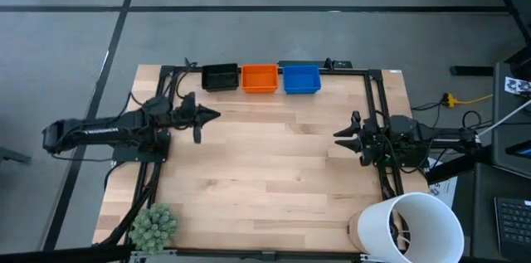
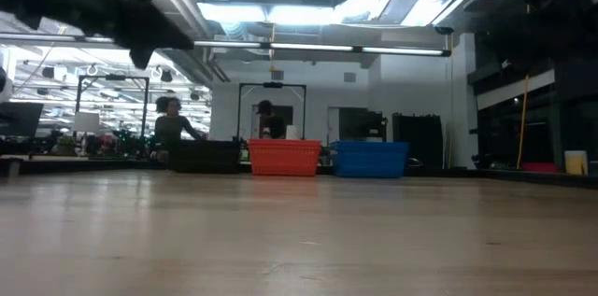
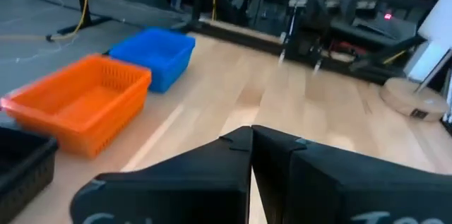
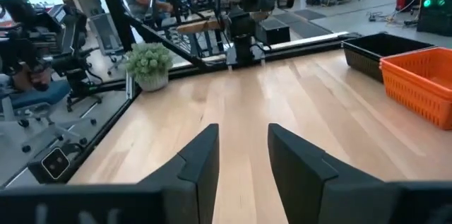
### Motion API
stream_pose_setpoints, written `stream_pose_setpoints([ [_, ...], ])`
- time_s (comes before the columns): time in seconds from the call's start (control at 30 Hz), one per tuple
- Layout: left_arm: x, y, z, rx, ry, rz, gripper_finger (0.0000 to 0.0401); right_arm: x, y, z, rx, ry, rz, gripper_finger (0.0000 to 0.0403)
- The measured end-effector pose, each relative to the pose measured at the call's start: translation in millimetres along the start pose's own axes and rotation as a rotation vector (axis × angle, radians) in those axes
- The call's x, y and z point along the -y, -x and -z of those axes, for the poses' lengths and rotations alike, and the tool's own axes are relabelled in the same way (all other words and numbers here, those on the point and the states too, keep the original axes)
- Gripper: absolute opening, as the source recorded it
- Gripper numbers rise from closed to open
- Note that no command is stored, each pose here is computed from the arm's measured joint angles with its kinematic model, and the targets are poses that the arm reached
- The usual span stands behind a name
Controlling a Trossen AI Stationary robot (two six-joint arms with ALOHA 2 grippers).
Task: Stack baskets by color
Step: Return to Home Position
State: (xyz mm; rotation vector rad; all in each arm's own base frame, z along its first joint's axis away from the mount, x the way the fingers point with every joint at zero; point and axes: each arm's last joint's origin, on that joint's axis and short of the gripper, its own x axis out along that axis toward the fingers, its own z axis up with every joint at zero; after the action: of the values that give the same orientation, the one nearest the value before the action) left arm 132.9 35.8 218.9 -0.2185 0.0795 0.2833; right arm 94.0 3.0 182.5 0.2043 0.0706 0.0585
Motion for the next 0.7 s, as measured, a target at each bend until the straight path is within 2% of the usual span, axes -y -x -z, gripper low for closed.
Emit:
stream_pose_setpoints([
  [0.1, -4, 3, 17, -0.021, 0.0, -0.027, 0.0, 0, 0, 1, -0.014, 0.003, 0.004, 0.0122],
  [0.23, -7, 8, 29, 0.031, 0.032, -0.027, 0.0, 0, 0, 2, -0.017, 0.003, 0.007, 0.0122],
  [0.4, -11, 12, 46, 0.024, 0.054, -0.027, 0.0, 3, 0, 6, -0.053, 0.003, 0.078, 0.0122],
  [0.57, -13, 15, 55, 0.069, 0.1, -0.011, 0.0, 4, 1, 9, -0.082, 0.007, 0.083, 0.0122],
  [0.7, -13, 15, 57, 0.052, 0.1, -0.009, 0.0, 4, 1, 10, -0.099, 0.029, 0.085, 0.0122],
])
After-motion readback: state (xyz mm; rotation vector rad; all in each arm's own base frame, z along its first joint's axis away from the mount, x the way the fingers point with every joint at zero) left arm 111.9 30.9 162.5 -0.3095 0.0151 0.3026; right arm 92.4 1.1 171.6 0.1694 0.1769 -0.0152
